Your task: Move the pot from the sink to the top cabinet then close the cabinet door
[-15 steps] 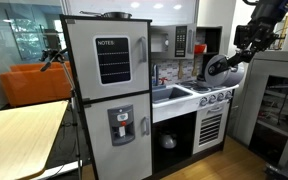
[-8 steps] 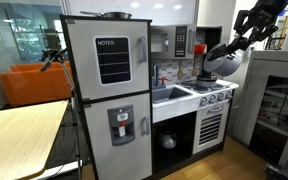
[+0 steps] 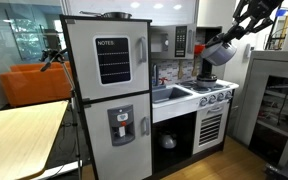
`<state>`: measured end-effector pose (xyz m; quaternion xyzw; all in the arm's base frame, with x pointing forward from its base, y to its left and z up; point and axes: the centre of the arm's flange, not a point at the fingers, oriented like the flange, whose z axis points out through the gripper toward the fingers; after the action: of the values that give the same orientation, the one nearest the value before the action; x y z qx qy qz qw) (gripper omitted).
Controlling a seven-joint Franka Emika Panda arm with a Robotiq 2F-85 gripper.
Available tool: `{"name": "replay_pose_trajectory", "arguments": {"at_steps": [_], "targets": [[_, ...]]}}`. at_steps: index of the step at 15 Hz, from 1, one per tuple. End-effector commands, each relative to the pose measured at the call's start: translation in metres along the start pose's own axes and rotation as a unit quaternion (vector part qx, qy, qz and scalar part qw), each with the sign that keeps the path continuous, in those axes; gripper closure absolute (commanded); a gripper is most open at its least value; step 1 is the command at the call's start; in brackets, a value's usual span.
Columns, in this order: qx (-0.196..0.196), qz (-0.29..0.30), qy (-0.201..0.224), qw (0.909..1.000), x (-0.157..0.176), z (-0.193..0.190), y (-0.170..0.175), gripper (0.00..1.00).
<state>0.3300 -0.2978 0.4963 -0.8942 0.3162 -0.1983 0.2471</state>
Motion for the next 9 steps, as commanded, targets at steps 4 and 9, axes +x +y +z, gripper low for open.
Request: {"name": "replay_pose_trajectory", "arguments": {"at_steps": [4,9], "targets": [[0.050,0.025,0.007,0.9984,0.071,-0.034,0.030,0.86],[0.132,0.055,0.000,0.9897,0.075,-0.023,0.039,0.86]]}}
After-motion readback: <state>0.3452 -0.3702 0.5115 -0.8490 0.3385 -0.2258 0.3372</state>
